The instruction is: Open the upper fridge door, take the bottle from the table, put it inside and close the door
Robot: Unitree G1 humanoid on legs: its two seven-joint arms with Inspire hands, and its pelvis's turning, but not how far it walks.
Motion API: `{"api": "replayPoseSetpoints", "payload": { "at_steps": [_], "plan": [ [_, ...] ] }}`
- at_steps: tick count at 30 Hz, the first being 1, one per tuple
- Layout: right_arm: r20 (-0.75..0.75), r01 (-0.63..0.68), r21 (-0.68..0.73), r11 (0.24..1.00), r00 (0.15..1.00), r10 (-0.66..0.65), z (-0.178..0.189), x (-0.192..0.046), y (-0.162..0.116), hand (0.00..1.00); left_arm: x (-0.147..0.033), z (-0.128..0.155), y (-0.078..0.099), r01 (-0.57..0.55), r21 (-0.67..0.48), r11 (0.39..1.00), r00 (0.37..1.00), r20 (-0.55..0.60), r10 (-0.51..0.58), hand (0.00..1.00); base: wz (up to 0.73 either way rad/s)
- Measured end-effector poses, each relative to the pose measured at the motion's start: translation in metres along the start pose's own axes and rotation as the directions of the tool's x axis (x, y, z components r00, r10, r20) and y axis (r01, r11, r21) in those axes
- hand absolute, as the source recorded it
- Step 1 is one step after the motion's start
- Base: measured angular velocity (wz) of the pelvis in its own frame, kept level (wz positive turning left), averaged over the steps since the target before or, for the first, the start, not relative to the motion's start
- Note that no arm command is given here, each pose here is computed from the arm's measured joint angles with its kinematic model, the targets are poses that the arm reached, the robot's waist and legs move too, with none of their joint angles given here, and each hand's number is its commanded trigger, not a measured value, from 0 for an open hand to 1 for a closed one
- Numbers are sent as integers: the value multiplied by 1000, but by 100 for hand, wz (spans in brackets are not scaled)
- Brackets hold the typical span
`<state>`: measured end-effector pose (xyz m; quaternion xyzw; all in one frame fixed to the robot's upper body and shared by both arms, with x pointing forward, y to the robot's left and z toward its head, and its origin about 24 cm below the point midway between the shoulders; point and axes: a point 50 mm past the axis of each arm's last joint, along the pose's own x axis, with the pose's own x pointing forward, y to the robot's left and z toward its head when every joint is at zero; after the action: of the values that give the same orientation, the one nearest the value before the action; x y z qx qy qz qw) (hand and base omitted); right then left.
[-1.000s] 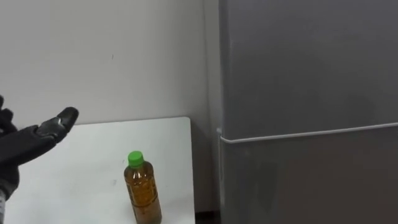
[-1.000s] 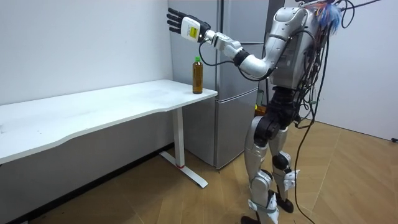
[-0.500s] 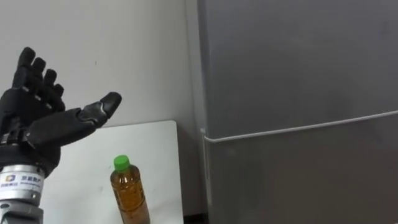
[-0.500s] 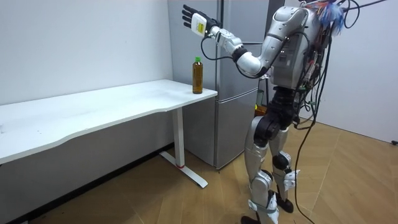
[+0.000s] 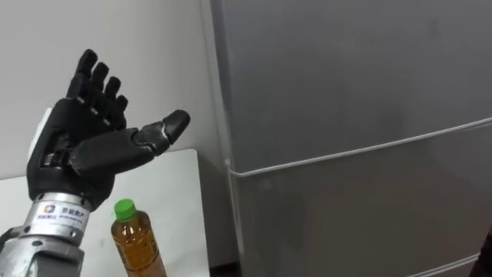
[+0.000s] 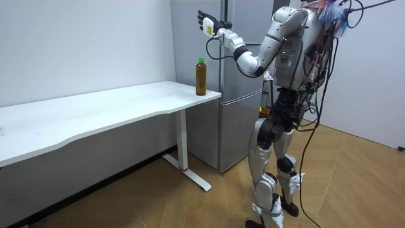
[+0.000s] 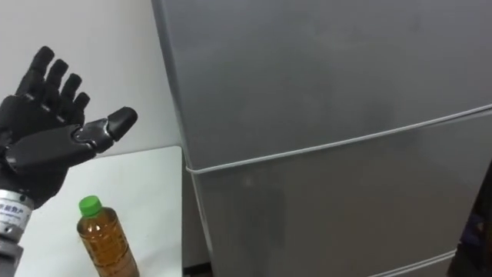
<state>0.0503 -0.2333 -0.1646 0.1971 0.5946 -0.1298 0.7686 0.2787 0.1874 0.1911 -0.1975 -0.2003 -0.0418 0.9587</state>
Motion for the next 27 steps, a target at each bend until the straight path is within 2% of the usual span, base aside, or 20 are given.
{"api": "replayPoseSetpoints", "payload": {
  "at_steps": [12, 21, 27],
  "plan": [
    [-7, -9, -11, 1000, 1000, 9, 5, 1, 3, 0, 1, -23, -17, 139, -53, 989, 981, -127, -145, 0, -1],
    [-19, -17, -28, 999, 1000, 17, 7, 1, 5, 0, 9, -33, -16, 133, -63, 989, 972, -185, -142, 0, -6],
    [-14, -20, -33, 999, 1000, 19, 8, 1, 6, 0, 11, -33, -18, 139, -63, 988, 972, -181, -148, 0, 0]
  ]
}}
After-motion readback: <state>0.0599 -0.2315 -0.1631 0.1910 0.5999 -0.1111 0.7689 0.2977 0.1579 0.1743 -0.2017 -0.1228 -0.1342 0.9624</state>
